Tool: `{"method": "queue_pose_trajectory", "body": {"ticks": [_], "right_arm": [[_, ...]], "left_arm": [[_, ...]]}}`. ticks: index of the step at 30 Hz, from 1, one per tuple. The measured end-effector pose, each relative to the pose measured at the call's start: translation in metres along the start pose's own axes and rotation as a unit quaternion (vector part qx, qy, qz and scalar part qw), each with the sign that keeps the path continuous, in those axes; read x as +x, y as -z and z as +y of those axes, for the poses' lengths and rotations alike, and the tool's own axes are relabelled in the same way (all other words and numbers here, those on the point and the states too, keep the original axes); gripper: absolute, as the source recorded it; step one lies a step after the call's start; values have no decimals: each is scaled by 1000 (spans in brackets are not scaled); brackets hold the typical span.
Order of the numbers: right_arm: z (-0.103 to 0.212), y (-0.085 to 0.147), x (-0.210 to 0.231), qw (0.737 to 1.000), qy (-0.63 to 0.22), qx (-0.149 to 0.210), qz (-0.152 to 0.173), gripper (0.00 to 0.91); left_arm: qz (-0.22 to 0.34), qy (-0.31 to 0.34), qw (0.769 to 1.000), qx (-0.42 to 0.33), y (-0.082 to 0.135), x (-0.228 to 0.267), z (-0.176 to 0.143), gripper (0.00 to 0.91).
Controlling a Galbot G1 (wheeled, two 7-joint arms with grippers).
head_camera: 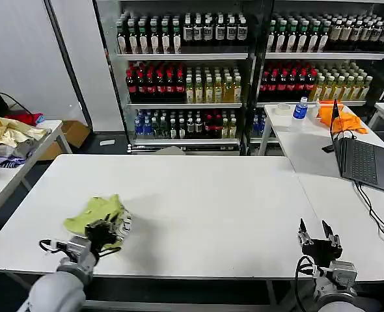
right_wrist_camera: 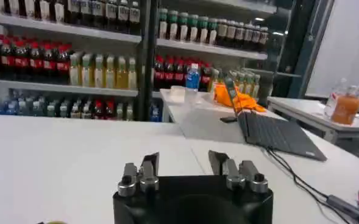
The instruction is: Fold and organize the clothes.
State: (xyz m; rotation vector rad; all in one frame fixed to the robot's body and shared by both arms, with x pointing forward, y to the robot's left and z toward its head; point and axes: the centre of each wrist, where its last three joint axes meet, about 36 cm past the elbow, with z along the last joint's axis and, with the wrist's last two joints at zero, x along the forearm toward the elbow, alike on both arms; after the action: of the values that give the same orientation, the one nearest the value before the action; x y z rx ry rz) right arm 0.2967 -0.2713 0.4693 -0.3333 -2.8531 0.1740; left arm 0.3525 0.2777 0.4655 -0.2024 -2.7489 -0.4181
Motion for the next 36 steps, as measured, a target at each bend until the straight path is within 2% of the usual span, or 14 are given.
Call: {"method": "queue_pose_trajectory", "body": {"ticks": [6,11,15,20,24,28,33,36], "right_arm": [[-1,-3,-2,1000,-3,1,5,615],[-1,-4,-2,1000,-4,-2,7,615],[0,-5,-4,1000,-6,-4,7,615],[-1,-5,-6,1000,-8,-5,8,615],[-3,-6,-6,1000,-12,-5,8,615],[-4,-7,-5,1000,-15,-6,10,615],[-5,-9,-4,1000,-18,-7,13,615],[-7,-10,-4,1000,-20,-6,13,615]], "left_arm": [[-26,-32,999,19,26,14,-20,30],[-49,-67,994,75,54,20,-16,30],[-59,-73,990,107,71,13,6,30],[-49,-34,993,99,73,-9,54,30],[-39,18,998,53,69,-22,96,30],[-46,90,995,-27,62,-29,129,30],[-69,168,970,-163,45,-31,137,30],[-75,198,945,-248,20,-36,128,30]]}}
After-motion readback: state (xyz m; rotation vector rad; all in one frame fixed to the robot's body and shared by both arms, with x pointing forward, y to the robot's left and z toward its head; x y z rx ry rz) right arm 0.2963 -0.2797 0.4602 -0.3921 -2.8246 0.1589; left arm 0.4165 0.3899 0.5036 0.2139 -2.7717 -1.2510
